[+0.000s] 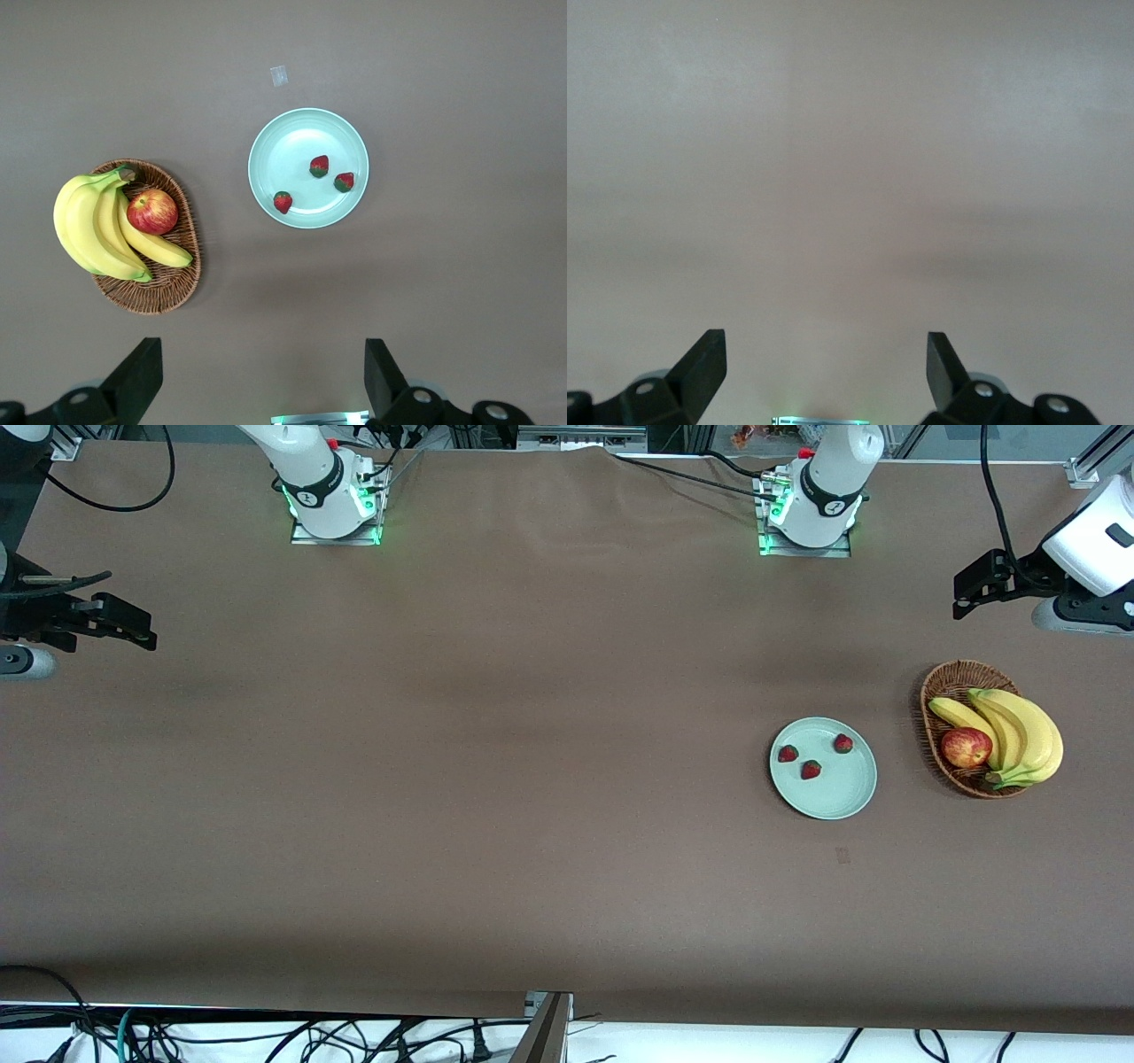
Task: Collect all strawberries into plate
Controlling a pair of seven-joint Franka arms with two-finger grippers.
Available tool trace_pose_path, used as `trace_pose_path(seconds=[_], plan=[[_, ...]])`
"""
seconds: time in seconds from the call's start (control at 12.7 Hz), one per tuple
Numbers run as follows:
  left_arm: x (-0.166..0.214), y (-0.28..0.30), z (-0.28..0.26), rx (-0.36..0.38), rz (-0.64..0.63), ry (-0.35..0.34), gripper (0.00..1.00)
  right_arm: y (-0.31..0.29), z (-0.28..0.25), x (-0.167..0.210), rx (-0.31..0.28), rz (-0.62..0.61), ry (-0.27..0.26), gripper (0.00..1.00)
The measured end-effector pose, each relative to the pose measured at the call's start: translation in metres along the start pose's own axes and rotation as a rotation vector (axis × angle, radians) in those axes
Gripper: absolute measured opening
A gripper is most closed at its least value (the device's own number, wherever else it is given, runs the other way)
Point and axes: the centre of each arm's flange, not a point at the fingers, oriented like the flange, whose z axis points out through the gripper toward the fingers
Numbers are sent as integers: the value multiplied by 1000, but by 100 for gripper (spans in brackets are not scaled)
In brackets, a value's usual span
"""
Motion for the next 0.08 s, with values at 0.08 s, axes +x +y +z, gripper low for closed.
trace_pose_path(seconds=[0.08], plan=[[0, -1, 0, -4, -2, 0, 100, 0, 0, 0, 0, 0, 0, 100]])
